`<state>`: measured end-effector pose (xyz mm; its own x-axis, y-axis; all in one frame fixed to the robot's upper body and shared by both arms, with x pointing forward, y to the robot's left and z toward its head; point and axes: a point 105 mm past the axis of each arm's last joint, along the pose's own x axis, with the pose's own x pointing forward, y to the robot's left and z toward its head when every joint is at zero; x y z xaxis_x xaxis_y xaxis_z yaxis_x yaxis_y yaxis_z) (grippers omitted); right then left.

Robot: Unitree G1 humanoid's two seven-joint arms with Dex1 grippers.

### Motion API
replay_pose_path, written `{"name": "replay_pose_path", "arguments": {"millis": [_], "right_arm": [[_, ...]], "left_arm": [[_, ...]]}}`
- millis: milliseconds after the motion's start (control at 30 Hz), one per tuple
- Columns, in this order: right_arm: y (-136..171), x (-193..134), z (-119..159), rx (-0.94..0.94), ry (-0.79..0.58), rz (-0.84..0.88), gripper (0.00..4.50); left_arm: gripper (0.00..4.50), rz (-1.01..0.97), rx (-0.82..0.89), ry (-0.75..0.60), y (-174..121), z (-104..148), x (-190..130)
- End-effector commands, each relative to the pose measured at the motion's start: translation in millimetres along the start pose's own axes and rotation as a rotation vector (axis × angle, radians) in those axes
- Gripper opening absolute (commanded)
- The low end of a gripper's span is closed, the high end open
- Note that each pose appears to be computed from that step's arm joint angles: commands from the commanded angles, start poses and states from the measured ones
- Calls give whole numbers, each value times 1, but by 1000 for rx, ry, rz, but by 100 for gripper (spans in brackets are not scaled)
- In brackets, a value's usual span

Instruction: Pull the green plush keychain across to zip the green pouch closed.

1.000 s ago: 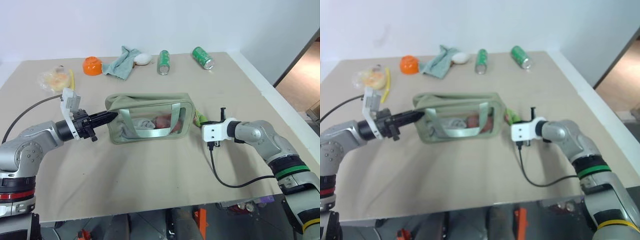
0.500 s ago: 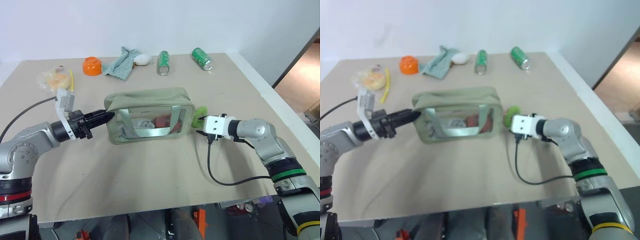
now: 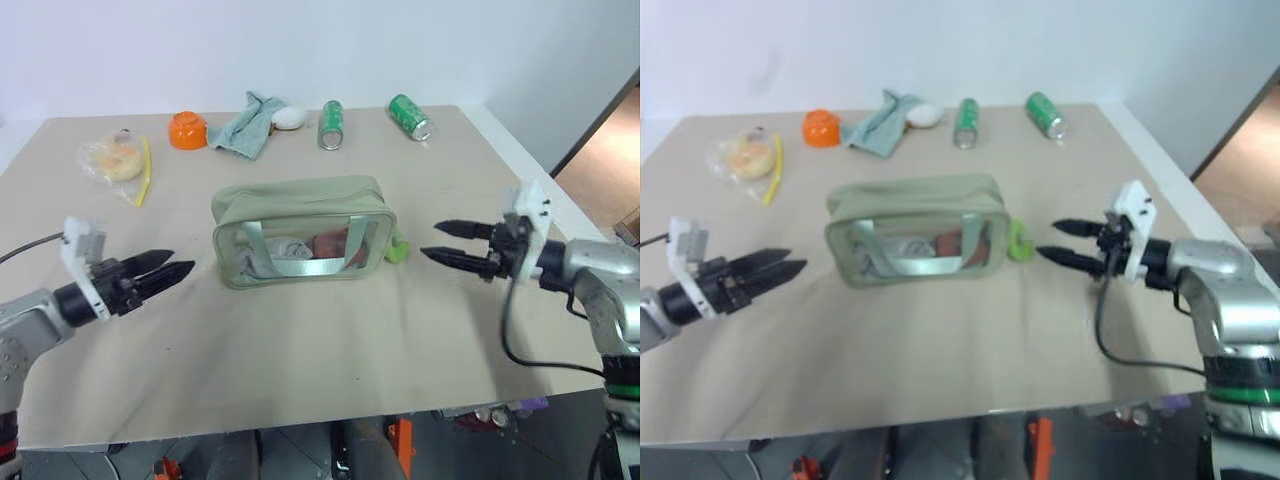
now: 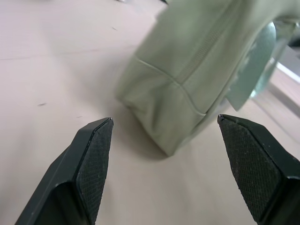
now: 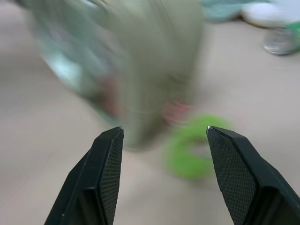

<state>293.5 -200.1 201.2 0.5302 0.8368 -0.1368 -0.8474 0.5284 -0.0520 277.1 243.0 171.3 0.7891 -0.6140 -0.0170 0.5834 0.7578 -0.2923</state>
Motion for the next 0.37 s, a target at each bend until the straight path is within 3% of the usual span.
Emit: {"name": "replay_pose_path", "arguments": {"millis": [33,367], "right_arm": [[11,-9,17,57,-108,-15,290],[-1,-12,25,87,-168,-130,290]], "left_arm": [[369,47,3,-103,-1,13,-6],[369,54,-29,-110,13,13,-8]]}}
